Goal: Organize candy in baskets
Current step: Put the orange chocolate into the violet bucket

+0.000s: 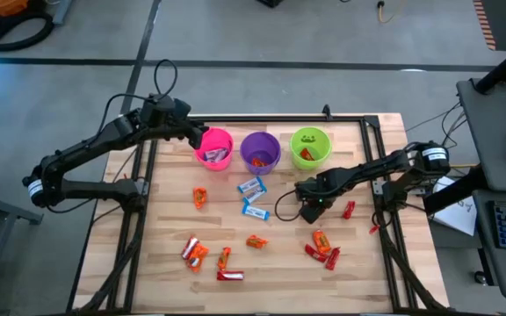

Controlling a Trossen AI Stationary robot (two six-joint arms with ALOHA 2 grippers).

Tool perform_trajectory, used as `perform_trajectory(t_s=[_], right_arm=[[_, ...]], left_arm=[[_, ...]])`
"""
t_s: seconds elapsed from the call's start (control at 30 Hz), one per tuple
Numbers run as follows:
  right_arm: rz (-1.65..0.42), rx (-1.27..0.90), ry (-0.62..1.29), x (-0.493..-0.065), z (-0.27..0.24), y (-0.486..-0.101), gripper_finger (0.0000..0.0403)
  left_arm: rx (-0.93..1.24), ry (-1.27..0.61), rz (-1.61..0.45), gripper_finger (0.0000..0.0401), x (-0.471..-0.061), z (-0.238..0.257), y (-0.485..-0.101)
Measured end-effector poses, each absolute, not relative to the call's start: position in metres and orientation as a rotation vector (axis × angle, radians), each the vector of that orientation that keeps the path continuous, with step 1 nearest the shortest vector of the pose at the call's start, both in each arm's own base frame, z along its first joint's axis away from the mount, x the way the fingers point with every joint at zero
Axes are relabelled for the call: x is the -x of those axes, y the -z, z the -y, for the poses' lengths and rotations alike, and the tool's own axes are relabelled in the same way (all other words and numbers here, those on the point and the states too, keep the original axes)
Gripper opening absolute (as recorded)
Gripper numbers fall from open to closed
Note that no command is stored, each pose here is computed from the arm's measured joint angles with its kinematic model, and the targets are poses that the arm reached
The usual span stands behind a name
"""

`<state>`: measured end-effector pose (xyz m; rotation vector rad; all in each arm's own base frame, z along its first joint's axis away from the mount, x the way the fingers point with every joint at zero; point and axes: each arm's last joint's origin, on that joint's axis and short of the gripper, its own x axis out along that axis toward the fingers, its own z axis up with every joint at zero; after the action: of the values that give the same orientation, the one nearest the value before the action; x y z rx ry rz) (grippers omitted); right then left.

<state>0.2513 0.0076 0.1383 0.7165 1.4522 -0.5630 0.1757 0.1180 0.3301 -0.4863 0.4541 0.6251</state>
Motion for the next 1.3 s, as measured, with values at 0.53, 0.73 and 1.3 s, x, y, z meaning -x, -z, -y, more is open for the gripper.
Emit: perform_trajectory(t_s=[0.53, 0.73, 1.3], right_arm=[[-1.095, -0.816, 0.373, -0.284, -0.006, -0.238, 0.0038], [-0.686, -0.647, 0.374, -0.315, 0.037, -0.301, 0.0038], [-0.824, -0.509, 0.720, -0.264, 0.188, -0.341, 0.0038]], left_arm=[[0.491, -0.598, -0.471, 0.0119, -0.175, -0.117, -0.329], [0.473, -0.597, -0.476, 0.0119, -0.175, -0.117, -0.329], [0.467, -0.631, -0.483, 0.0119, -0.175, -0.118, -0.328]])
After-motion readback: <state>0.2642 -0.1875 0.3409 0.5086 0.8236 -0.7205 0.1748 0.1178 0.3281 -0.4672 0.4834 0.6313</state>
